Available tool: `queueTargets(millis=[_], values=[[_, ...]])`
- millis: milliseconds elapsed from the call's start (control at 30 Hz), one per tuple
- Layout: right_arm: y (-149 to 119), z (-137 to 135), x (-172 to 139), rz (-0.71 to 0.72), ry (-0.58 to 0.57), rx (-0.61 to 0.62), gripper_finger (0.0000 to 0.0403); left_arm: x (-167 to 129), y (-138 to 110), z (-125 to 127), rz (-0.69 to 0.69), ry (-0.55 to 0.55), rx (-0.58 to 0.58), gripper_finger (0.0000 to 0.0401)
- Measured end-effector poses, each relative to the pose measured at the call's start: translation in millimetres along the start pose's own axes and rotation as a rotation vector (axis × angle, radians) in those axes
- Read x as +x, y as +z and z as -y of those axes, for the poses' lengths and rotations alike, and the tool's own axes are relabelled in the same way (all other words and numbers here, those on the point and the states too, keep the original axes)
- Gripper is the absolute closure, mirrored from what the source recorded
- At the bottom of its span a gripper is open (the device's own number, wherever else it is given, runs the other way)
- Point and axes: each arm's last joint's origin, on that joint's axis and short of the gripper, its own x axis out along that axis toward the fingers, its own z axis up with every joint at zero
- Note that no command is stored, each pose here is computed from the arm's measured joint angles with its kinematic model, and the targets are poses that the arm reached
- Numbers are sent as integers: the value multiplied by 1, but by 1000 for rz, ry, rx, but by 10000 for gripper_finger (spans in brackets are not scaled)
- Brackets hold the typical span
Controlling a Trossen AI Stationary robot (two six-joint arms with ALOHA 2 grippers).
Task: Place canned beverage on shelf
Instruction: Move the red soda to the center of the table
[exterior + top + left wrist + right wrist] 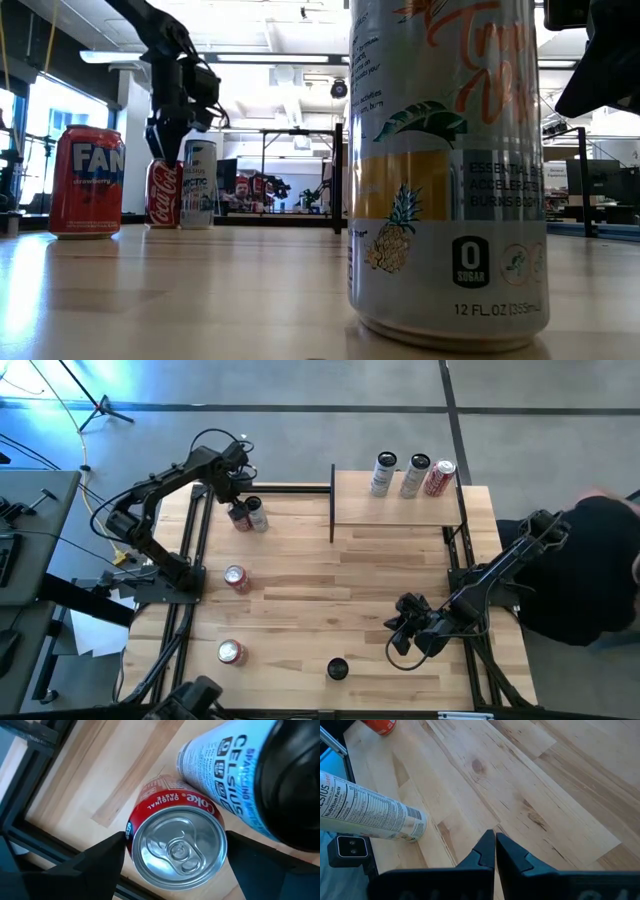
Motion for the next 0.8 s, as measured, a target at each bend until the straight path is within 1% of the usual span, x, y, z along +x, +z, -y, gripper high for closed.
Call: queueTargets(millis=[133,200,333,367,600,800], values=[[0,0,0,0,0,0,402,0,1,2,-4,1,-72,119],[0,0,0,0,0,0,402,-1,0,3,-5,-2,-115,146],[0,0,0,0,0,0,402,-3,-1,3,-10,3,-163,203],[0,0,0,0,0,0,402,-4,-2,3,-12,-2,-166,208],[0,0,0,0,0,0,402,-16,-14,15,-27,-45,-170,209],[0,0,0,0,0,0,402,-38,-30,38,-25,-39,-146,209]])
